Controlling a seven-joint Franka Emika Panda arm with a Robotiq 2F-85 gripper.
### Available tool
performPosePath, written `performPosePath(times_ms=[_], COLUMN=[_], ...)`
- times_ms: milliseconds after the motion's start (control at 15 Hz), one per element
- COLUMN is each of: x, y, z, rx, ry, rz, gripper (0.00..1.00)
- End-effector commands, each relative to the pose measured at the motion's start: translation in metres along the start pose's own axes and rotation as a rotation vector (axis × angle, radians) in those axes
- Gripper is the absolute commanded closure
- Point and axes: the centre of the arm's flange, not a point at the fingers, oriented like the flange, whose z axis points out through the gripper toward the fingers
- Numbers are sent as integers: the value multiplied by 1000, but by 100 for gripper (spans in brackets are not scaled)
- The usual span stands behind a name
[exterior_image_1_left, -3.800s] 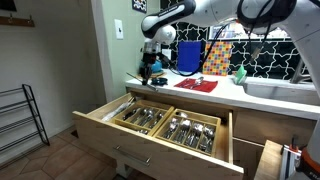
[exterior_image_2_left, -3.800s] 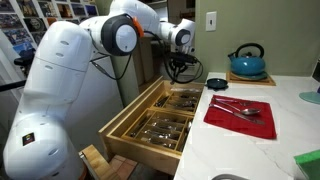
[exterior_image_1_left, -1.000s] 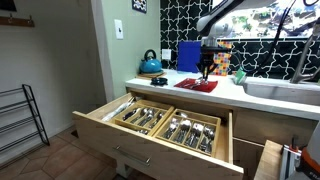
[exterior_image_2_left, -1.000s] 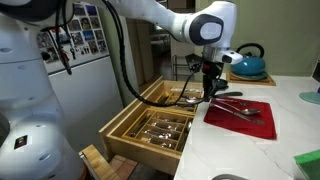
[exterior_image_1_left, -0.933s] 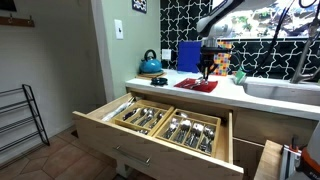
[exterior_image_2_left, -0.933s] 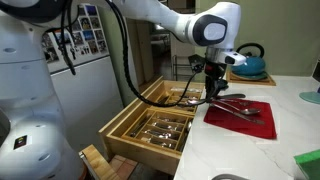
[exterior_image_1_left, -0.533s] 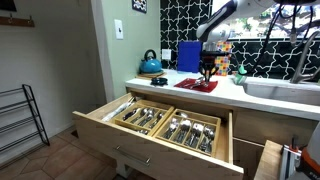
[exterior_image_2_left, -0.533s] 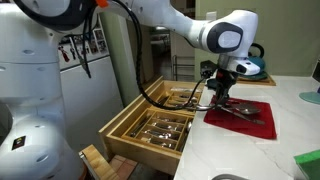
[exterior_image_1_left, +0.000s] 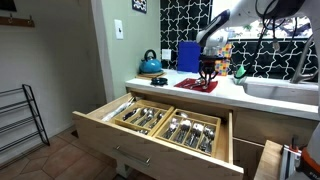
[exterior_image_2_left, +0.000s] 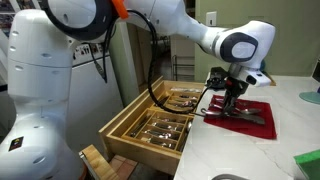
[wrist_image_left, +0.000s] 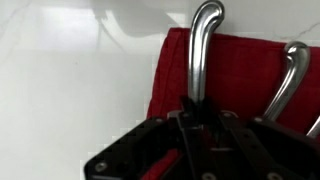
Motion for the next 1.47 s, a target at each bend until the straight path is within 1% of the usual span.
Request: performPosePath(times_ms=[0, 400, 867, 933, 1000, 1067, 1133, 1333, 1400], x=[20, 35, 41, 41, 41, 41, 41, 36, 34], y=[-5, -10, -23, -24, -25, -25, -25, -20, -18], z=[2, 13, 19, 20, 20, 20, 19, 14, 12], rx=[-2, -27, -42, -42, -49, -53, -57, -59, -57], ry=[-45, -50, -52, -66, -65, -77, -75, -86, -82], rz=[58, 122, 87, 77, 79, 76, 77, 71, 70], gripper=[96, 96, 96, 96, 93, 57, 57, 36, 27])
